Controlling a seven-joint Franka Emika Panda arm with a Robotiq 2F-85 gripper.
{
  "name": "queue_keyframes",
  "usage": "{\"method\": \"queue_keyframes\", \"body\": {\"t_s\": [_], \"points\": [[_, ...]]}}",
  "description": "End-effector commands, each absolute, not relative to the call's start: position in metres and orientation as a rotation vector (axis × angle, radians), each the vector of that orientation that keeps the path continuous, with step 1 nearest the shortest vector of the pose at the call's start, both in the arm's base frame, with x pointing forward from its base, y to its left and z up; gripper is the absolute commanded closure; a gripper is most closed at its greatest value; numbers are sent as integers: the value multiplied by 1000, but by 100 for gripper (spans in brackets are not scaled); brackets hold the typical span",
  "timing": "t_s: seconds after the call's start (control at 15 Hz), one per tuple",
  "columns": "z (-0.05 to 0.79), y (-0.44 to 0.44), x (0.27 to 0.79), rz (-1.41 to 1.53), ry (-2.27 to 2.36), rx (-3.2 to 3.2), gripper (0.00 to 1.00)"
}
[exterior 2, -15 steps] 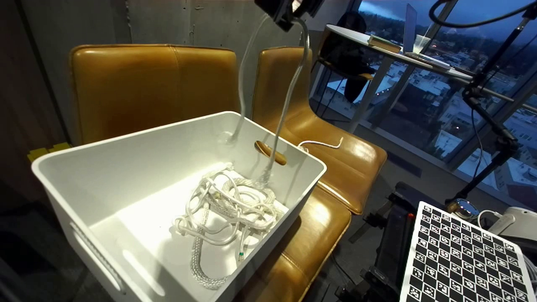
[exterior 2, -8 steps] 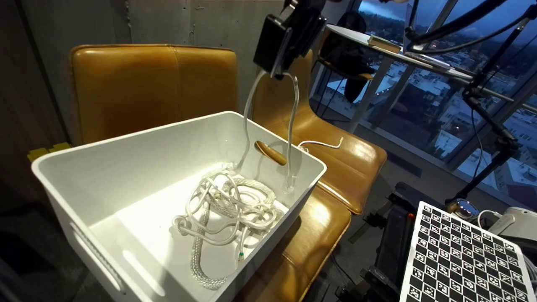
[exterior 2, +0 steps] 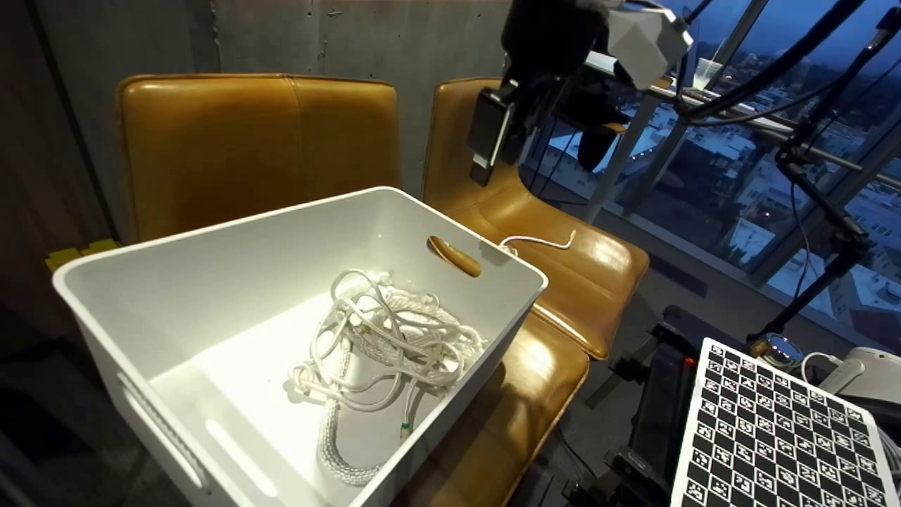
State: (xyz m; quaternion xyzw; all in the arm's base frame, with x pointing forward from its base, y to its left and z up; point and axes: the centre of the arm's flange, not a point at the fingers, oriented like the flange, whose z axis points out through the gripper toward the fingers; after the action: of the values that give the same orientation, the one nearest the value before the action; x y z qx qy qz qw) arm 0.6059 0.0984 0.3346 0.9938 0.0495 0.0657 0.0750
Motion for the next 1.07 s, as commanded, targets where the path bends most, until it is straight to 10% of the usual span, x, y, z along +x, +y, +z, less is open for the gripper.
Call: {"method": "queue_keyframes", "body": {"t_s": [0.0,1.0], "points": [[291,16,609,143,69,2981,2],[120,-172,667,-12,-278,3007,0]]}}
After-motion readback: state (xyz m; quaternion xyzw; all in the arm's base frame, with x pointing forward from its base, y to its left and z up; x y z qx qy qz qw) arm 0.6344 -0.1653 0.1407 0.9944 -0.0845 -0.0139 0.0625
